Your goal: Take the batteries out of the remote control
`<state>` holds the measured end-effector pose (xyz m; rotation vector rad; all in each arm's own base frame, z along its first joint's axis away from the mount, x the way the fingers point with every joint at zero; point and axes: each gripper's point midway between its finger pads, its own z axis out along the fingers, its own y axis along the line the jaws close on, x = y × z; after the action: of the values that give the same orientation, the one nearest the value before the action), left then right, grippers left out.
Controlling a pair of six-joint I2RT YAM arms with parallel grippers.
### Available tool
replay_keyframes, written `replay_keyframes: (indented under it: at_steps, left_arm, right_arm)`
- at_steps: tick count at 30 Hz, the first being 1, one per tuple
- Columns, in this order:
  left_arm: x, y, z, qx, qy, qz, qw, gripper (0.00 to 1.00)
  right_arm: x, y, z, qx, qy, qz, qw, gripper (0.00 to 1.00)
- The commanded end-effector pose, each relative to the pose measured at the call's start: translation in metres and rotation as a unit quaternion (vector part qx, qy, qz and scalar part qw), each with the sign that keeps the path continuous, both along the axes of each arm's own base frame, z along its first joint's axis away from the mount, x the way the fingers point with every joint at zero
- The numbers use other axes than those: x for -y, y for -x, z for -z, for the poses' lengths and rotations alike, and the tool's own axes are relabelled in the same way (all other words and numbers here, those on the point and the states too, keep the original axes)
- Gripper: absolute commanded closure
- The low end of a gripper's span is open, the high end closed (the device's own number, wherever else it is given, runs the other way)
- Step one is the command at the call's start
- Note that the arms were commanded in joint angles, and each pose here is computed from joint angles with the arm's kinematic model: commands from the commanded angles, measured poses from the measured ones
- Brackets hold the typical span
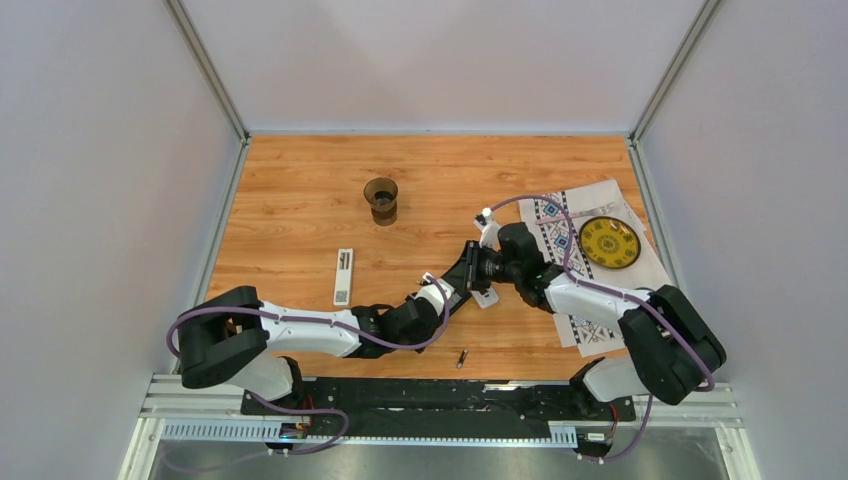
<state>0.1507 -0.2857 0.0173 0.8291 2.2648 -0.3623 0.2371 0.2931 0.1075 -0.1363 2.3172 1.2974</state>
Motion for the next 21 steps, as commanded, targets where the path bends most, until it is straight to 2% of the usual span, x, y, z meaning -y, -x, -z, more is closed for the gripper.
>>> replay_keyframes:
  at_steps: [1, 6, 16, 21]
  left_arm:
    - [-0.008, 0.008, 0.014, -0.020, -0.010, -0.003, 1.000, 1.00]
    - [-0.007, 0.008, 0.015, -0.020, -0.010, -0.003, 1.000, 1.00]
    - [-0.011, 0.009, 0.015, -0.020, -0.010, -0.005, 1.000, 1.00]
    - [-0.011, 0.010, 0.016, -0.021, -0.011, -0.005, 1.000, 1.00]
  right_arm:
    - [-0.013, 0.018, -0.031, 0.008, -0.057, -0.043, 0.997, 1.00]
    - [-0.012, 0.017, -0.025, 0.002, -0.048, -0.039, 0.998, 1.00]
    - [0.013, -0.016, -0.016, 0.028, 0.025, 0.036, 0.999, 1.00]
    - [0.025, -0.026, -0.016, 0.035, 0.032, 0.061, 0.997, 1.00]
